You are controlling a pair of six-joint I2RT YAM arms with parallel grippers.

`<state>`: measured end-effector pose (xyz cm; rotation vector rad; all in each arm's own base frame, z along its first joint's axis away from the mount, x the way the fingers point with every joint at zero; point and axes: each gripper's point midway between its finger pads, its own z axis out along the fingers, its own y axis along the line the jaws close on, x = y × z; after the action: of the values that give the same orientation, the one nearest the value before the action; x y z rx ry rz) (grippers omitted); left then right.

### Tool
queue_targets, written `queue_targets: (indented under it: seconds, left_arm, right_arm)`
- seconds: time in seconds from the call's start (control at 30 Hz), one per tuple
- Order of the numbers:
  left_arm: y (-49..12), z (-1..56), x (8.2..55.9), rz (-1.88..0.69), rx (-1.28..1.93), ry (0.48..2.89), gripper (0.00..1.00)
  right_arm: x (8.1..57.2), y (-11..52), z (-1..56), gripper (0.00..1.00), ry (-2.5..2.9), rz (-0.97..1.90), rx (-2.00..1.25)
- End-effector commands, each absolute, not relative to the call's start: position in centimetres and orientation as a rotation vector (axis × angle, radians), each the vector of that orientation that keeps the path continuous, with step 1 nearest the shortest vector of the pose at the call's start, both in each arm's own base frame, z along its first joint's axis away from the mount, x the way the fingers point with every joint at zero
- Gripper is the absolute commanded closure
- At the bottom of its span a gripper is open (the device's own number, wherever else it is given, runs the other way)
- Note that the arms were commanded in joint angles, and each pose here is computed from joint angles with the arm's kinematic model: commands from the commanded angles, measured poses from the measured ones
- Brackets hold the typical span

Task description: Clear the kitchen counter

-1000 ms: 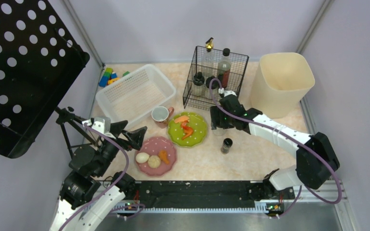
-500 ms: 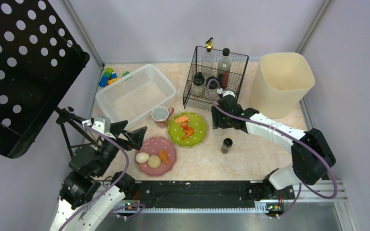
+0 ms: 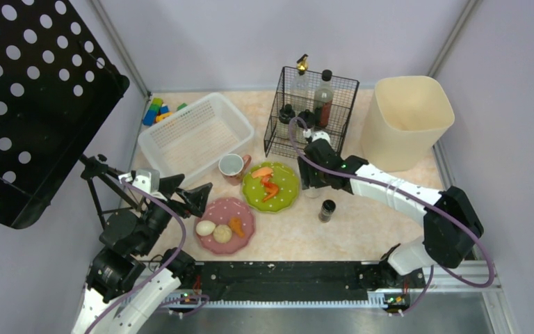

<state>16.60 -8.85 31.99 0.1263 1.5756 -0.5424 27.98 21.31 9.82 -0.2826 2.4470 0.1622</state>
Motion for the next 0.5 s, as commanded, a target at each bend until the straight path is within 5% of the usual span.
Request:
queue_targets:
  seconds: [0.0,0.47]
  left_arm:
    - [-9.0,32.7,16.6,-0.557,0.127,1.550,0.06]
    - [-9.0,32.7,16.6,-0.555,0.125,1.549,0.06]
  right_arm:
    - [29.8,23.4,17.4,0.53,2.265,0.278,-0.255]
    - [33.9,21.1,30.4,0.54,2.006,0.182,-0.152]
